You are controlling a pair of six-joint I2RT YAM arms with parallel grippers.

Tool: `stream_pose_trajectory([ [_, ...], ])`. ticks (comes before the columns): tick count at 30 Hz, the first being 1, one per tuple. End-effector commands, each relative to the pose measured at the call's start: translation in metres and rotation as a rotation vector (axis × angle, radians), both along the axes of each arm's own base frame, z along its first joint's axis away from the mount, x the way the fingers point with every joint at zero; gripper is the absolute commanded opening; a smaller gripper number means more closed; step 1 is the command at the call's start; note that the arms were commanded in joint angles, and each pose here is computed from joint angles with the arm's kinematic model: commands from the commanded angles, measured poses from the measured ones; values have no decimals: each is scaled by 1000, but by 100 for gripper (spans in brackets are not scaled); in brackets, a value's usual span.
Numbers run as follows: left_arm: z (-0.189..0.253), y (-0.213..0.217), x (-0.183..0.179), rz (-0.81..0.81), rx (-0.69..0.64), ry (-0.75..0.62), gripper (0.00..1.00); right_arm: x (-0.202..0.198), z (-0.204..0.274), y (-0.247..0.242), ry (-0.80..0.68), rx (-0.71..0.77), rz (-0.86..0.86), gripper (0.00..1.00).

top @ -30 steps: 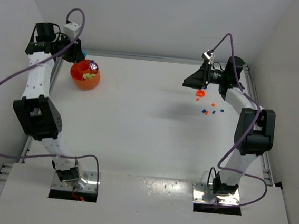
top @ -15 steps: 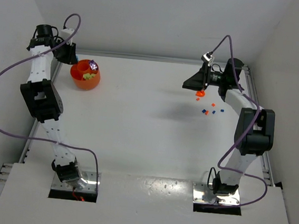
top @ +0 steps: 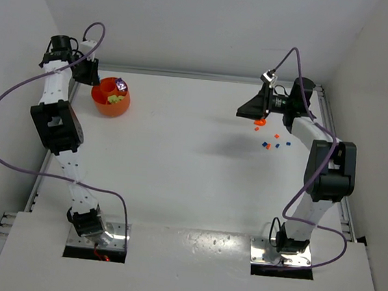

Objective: Sort the legos into containers by color

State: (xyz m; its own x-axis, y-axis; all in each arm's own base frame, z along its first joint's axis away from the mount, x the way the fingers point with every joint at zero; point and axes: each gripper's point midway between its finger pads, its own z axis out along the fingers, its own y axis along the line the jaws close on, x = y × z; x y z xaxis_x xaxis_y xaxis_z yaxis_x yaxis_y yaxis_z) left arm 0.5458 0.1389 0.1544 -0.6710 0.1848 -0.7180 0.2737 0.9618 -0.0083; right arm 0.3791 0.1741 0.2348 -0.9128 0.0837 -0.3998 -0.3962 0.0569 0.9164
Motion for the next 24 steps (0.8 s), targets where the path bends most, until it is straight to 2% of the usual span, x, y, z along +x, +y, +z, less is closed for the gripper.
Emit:
stream_pose_trajectory([
  [1, 18, 9, 11, 25, 23, -61, 29, -5, 5, -1, -99, 0, 22, 50],
  [6, 9, 10, 16, 31, 16, -56, 32, -5, 5, -1, -90, 0, 22, 50],
  [11, 10, 11, 18, 31, 19, -65, 43, -5, 5, -1, -90, 0, 22, 50],
  [14, 10, 11, 18, 37, 12, -63, 54, -6, 1, -1, -81, 0, 22, 50],
  [18, 16, 8, 24, 37, -7, -95, 57, -6, 1, -1, -81, 0, 22, 50],
  [23, 50, -2, 26, 5, -39, -182, 59, -7, 6, -1, -112, -5, 14, 48],
  [24, 79, -7, 26, -18, -32, -253, 59, -8, 5, -1, -108, -6, 14, 47],
])
